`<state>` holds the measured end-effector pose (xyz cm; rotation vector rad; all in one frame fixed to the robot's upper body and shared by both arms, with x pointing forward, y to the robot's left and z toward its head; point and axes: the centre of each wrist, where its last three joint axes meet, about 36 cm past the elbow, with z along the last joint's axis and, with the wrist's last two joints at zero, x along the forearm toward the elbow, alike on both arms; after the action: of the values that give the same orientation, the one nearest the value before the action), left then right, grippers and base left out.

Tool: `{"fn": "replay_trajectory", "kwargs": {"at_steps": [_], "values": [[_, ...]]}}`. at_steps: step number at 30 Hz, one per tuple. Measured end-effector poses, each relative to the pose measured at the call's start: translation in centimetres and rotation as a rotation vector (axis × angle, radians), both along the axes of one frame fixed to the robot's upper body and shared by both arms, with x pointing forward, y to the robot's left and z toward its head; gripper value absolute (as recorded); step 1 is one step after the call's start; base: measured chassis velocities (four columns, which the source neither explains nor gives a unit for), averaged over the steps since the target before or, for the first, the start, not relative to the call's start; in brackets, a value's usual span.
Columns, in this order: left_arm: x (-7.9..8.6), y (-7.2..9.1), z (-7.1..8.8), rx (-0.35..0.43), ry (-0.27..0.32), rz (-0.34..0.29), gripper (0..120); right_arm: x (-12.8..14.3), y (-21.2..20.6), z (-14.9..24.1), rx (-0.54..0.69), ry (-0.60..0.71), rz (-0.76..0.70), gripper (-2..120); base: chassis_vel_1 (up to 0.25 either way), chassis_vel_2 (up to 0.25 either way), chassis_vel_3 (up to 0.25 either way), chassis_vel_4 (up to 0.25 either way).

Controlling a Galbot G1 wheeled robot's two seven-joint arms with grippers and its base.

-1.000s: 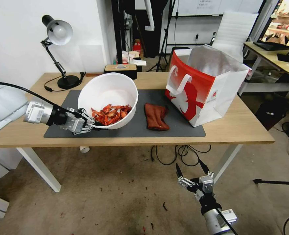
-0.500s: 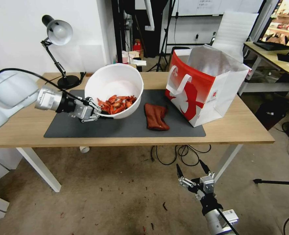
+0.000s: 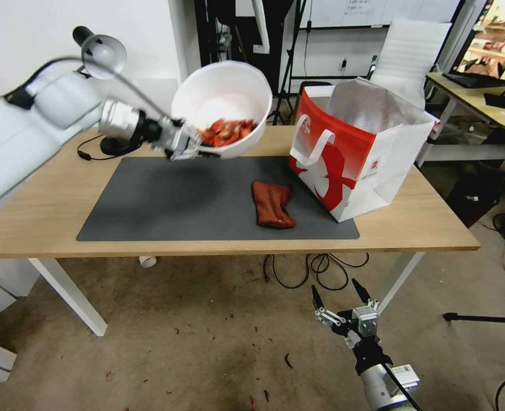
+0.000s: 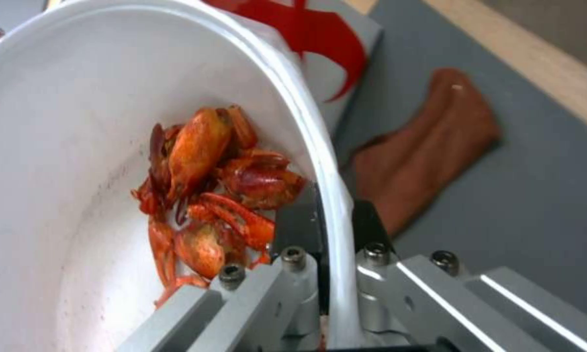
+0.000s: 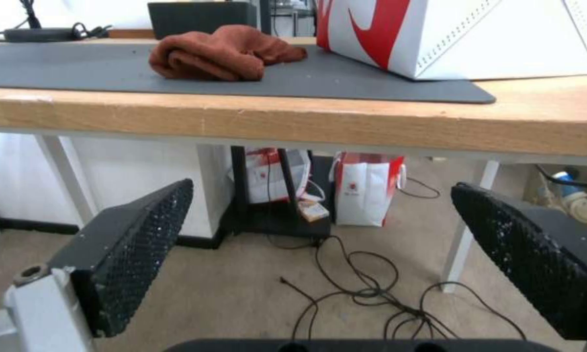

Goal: Sweep shrimp from table into container with towel, then put container into takeout bag.

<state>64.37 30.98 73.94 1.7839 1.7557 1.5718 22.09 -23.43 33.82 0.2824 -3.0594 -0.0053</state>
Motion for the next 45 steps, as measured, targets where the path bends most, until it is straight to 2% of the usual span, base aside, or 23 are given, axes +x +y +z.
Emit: {"fn": "replay_trajectory", "kwargs": {"at_steps": [5,7,9,10,12,18,21,22,25,26,30,31,33,34,36,38,39,40,42,43,45], "values": [[2.4,-1.8,0.7,-0.026,-0.001,0.003,0,0.0,-0.1,-0.2,-0.003,0.003,-0.006,100,0.000,0.000,0.000,0.000],[2.7,-2.1,0.8,-0.031,-0.001,0.004,0,0.0,-0.1,-0.2,-0.003,0.004,-0.007,100,0.000,0.000,0.000,0.000],[3.7,-3.3,1.2,-0.058,-0.003,0.003,0,0.0,-0.2,-0.2,-0.007,0.003,-0.011,100,0.000,0.000,0.000,0.000],[3.7,-3.3,1.2,-0.058,-0.003,0.003,0,0.0,-0.2,-0.2,-0.007,0.003,-0.011,100,0.000,0.000,0.000,0.000],[4.3,-4.5,2.0,-0.074,-0.011,-0.005,0,0.0,-0.4,-0.2,-0.010,0.003,-0.014,100,0.000,0.000,0.000,0.000],[5.2,-6.5,3.1,-0.086,-0.025,-0.016,0,0.0,-0.5,-0.3,-0.014,0.005,-0.017,100,0.000,0.000,0.000,0.000],[5.6,-8.2,3.9,-0.083,-0.032,-0.035,0,0.0,-0.5,-0.4,-0.014,0.006,-0.016,100,0.000,0.000,0.000,0.000],[5.6,-8.2,3.9,-0.083,-0.032,-0.035,0,0.0,-0.5,-0.4,-0.014,0.006,-0.016,100,0.000,0.000,0.000,0.000],[6.0,-10.5,5.0,-0.084,-0.042,-0.060,0,0.0,-0.4,-0.4,-0.015,0.009,-0.015,100,0.000,0.000,0.000,0.000],[6.0,-10.5,5.0,-0.084,-0.042,-0.060,0,0.0,-0.4,-0.4,-0.015,0.009,-0.015,100,0.000,0.000,0.000,0.000],[6.7,-14.4,6.7,-0.098,-0.055,-0.096,0,-0.3,-0.5,-0.5,-0.017,0.014,-0.016,100,0.000,0.000,0.000,0.000],[6.7,-14.4,6.7,-0.098,-0.055,-0.096,0,-0.3,-0.5,-0.5,-0.017,0.014,-0.016,100,0.000,0.000,0.000,0.000],[7.0,-16.3,7.2,-0.102,-0.058,-0.112,0,-0.3,-0.6,-0.5,-0.019,0.013,-0.019,100,0.000,0.000,0.000,0.000],[7.1,-17.1,7.3,-0.103,-0.057,-0.116,0,-0.3,-0.6,-0.4,-0.020,0.012,-0.021,100,0.000,0.000,0.000,0.000],[7.2,-17.4,7.3,-0.103,-0.057,-0.118,0,-0.3,-0.7,-0.4,-0.020,0.011,-0.023,100,0.000,0.000,0.000,0.000],[7.6,-20.0,7.1,-0.103,-0.048,-0.132,0,-0.3,-0.9,-0.3,-0.023,0.008,-0.029,100,0.000,0.000,0.000,0.000],[7.6,-20.0,7.1,-0.103,-0.048,-0.132,0,-0.3,-0.9,-0.3,-0.023,0.008,-0.029,100,0.000,0.000,0.000,0.000],[7.9,-20.7,7.0,-0.104,-0.043,-0.132,0,-0.3,-0.9,-0.3,-0.023,0.007,-0.031,100,0.000,0.000,0.000,0.000],[8.6,-23.3,6.4,-0.102,-0.027,-0.140,0,-0.4,-0.9,-0.3,-0.020,0.006,-0.035,100,0.000,0.000,0.000,0.000],[8.6,-23.3,6.4,-0.102,-0.027,-0.140,0,-0.4,-0.9,-0.3,-0.020,0.006,-0.035,100,0.000,0.000,0.000,0.000],[9.3,-25.1,6.0,-0.098,-0.015,-0.142,0,-0.4,-0.8,-0.4,-0.018,0.006,-0.036,100,0.000,0.000,0.000,0.000]]}}
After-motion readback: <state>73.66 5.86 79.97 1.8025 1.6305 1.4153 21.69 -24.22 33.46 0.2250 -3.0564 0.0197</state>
